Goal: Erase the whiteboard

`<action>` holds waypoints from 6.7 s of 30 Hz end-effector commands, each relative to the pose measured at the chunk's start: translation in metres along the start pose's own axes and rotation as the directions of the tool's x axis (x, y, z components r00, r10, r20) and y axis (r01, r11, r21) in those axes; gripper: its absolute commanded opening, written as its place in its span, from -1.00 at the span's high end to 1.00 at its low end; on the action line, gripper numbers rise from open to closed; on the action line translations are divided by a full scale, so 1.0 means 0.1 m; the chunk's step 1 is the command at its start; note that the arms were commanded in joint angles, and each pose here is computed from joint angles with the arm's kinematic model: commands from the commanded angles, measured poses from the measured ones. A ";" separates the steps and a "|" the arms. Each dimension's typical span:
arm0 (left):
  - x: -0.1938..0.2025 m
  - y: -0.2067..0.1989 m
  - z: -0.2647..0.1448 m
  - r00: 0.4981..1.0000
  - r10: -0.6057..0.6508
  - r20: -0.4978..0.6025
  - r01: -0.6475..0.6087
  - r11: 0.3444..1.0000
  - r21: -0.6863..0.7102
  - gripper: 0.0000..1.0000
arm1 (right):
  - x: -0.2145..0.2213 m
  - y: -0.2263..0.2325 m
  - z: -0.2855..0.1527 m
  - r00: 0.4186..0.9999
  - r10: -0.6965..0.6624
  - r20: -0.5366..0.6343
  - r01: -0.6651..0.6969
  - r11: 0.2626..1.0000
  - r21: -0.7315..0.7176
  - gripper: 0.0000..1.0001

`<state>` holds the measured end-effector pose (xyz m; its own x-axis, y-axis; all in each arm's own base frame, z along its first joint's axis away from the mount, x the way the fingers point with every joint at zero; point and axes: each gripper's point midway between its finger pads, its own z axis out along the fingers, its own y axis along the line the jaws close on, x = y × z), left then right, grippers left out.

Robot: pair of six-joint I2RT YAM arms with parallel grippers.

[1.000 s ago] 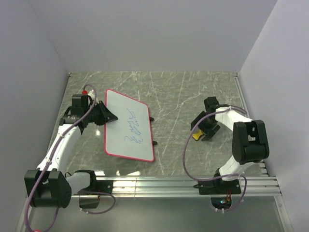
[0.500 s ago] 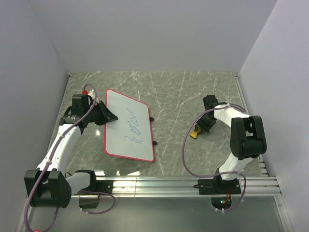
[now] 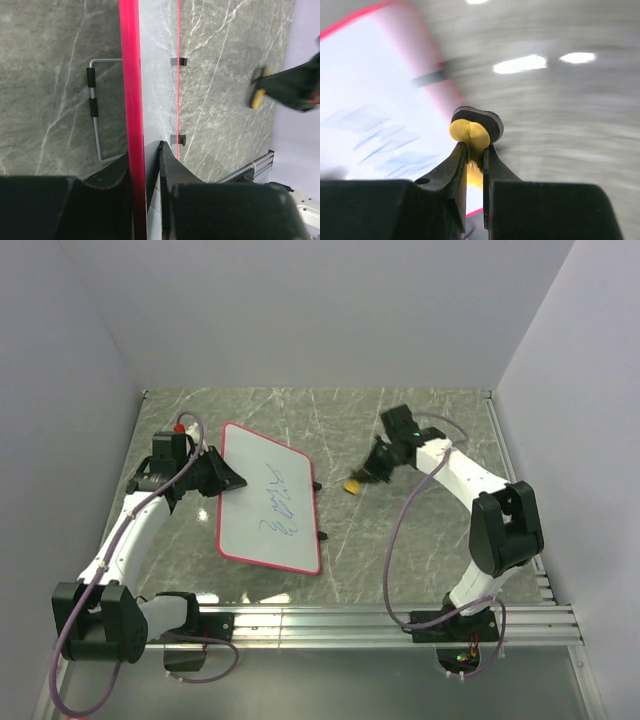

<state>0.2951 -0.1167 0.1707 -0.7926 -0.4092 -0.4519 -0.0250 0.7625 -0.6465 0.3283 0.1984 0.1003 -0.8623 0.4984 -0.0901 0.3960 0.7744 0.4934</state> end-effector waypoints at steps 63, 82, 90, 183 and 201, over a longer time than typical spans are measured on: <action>0.36 0.20 0.20 0.979 0.152 -0.133 -0.169 0.977 -0.129 0.99 | 1.82 2.34 0.32 0.914 -0.363 -0.181 0.276 0.884 -0.378 1.00; 0.38 0.17 0.19 0.977 0.159 -0.139 -0.176 0.977 -0.123 0.99 | 1.58 0.04 0.96 0.938 -0.255 -0.235 0.276 0.959 0.065 1.00; 0.39 0.17 0.20 0.976 0.165 -0.141 -0.183 0.974 -0.131 0.99 | 2.03 1.58 0.31 0.851 -0.513 -0.113 0.449 0.822 -0.349 1.00; 0.30 0.22 0.19 0.985 0.127 -0.119 -0.150 0.966 -0.211 0.99 | 0.86 0.24 -0.07 0.933 -0.327 0.150 0.340 0.938 -0.065 1.00; 0.27 0.22 0.11 0.987 0.113 -0.116 -0.138 0.961 -0.239 0.43 | -0.34 -0.87 0.29 0.973 -0.057 0.222 -0.017 0.947 0.320 0.85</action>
<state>0.2977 -0.1360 0.1744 -0.8078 -0.3552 -0.4704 -0.0258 0.8186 -0.5738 0.3165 0.1224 0.0225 -0.8149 0.5048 -0.2846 0.4873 0.8627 0.1349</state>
